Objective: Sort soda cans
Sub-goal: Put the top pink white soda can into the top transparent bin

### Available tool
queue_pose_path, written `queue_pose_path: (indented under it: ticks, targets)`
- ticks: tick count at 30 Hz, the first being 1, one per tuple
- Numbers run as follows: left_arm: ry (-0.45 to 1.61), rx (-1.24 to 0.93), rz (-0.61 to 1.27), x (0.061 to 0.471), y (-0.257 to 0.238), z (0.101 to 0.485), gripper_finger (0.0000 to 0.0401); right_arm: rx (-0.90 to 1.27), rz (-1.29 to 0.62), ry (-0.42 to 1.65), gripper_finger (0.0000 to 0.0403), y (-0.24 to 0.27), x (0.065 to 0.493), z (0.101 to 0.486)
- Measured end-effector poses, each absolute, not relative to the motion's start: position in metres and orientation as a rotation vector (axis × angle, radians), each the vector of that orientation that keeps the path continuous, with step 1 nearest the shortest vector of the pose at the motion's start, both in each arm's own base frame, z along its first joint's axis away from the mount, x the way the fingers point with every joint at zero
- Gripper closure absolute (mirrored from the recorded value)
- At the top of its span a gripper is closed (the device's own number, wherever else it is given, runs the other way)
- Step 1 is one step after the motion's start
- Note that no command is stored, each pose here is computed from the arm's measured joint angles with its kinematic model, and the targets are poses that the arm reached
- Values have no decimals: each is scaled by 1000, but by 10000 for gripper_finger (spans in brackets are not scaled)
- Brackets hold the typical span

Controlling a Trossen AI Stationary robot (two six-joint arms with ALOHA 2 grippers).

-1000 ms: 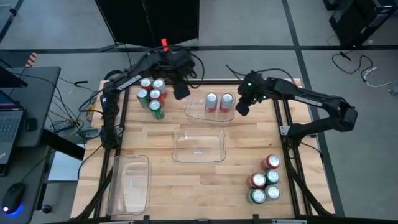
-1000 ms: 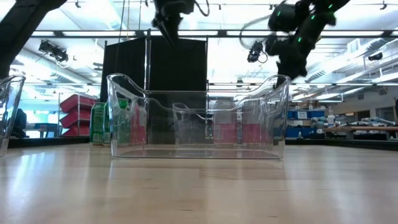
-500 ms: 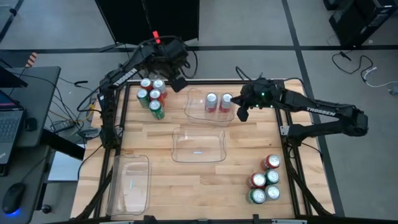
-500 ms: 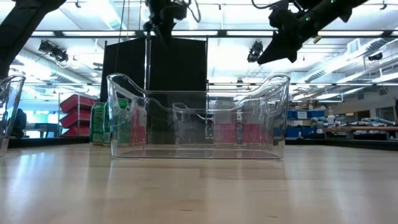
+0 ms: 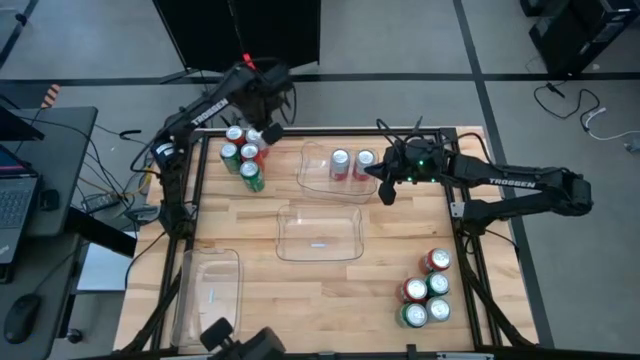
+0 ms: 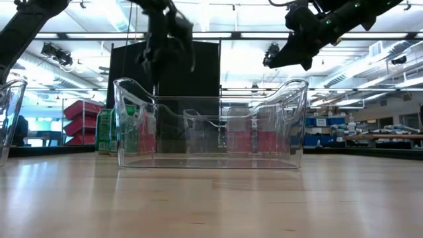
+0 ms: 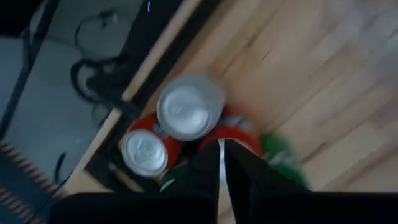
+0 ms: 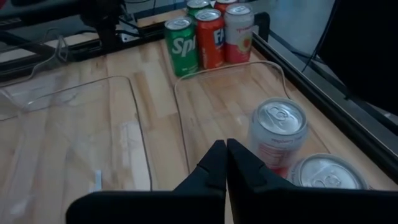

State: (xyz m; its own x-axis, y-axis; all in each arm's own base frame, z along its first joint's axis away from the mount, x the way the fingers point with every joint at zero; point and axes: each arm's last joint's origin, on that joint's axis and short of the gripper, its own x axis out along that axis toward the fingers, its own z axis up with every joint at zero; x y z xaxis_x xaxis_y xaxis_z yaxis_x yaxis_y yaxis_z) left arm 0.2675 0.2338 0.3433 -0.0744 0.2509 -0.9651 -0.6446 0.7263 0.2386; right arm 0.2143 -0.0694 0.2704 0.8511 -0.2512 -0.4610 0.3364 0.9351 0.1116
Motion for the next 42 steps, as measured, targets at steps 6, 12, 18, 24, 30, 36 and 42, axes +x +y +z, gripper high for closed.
queue_pose_path:
  ticks: [6,12,18,24,30,36,42]
  targets:
    - [1621,-276,714,266,235,307,348,192,-308,459,403,-69,214,270]
    - [1626,-235,731,265,239,301,347,192,-308,459,403,-69,215,270]
    - [1655,-188,710,265,239,301,369,192,-308,459,403,-69,215,270]
    - [1607,-263,641,266,240,301,369,191,-308,451,403,-69,215,271]
    - [1468,-408,542,264,251,299,345,198,-309,451,403,-69,215,271]
    - [1488,-420,544,259,254,297,275,190,-307,453,403,-69,215,271]
    - [1477,-394,538,267,248,297,181,192,-308,466,402,-69,214,270]
